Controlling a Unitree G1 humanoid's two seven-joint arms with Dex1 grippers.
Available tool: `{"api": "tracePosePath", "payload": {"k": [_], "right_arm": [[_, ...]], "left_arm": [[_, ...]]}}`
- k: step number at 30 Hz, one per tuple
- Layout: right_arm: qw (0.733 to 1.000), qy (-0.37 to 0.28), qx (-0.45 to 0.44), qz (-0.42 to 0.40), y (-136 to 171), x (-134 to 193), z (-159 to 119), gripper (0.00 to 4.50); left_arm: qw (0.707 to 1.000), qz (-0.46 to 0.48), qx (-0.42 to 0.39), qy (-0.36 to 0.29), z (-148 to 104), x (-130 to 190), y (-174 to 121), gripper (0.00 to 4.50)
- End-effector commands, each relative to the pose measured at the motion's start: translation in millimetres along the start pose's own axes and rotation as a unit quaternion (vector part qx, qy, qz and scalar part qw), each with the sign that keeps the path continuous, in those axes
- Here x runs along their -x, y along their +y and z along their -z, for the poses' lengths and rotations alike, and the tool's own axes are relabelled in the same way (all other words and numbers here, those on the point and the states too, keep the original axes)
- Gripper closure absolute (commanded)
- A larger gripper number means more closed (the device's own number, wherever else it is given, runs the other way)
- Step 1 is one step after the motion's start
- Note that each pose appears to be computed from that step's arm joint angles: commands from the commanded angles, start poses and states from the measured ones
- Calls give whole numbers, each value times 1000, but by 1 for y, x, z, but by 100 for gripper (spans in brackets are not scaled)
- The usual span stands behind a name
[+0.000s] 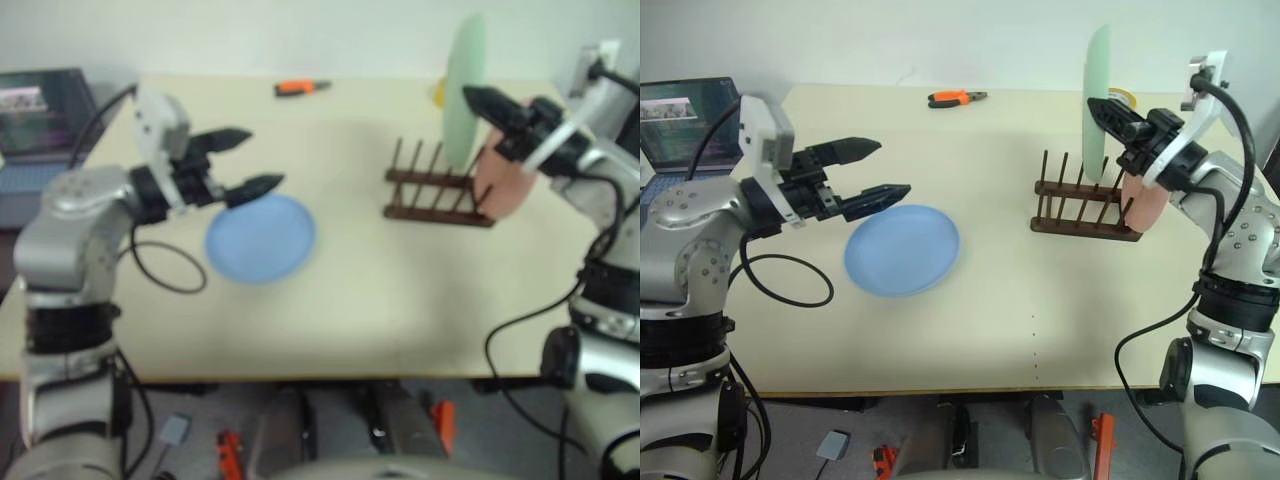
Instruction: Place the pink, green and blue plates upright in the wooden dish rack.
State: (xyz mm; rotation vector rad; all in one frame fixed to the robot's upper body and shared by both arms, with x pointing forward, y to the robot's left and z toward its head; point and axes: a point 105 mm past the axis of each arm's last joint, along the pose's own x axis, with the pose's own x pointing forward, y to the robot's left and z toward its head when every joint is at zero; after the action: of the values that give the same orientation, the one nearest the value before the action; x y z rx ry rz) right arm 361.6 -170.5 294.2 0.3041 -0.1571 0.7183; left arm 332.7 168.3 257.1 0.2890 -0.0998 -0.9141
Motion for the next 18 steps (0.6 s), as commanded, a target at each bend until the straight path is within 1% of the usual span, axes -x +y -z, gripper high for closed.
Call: {"api": "tracePosePath", "payload": {"k": [1,18], "right_arm": [[1000,-26,11,-6,3,7,-15,450],[999,-29,-18,31,-17,20,-7,450]], "left_arm": [[1000,-4,-22,-9,-11,1,1,1],[1000,-4,-21,5,-6,0,1,1]]}}
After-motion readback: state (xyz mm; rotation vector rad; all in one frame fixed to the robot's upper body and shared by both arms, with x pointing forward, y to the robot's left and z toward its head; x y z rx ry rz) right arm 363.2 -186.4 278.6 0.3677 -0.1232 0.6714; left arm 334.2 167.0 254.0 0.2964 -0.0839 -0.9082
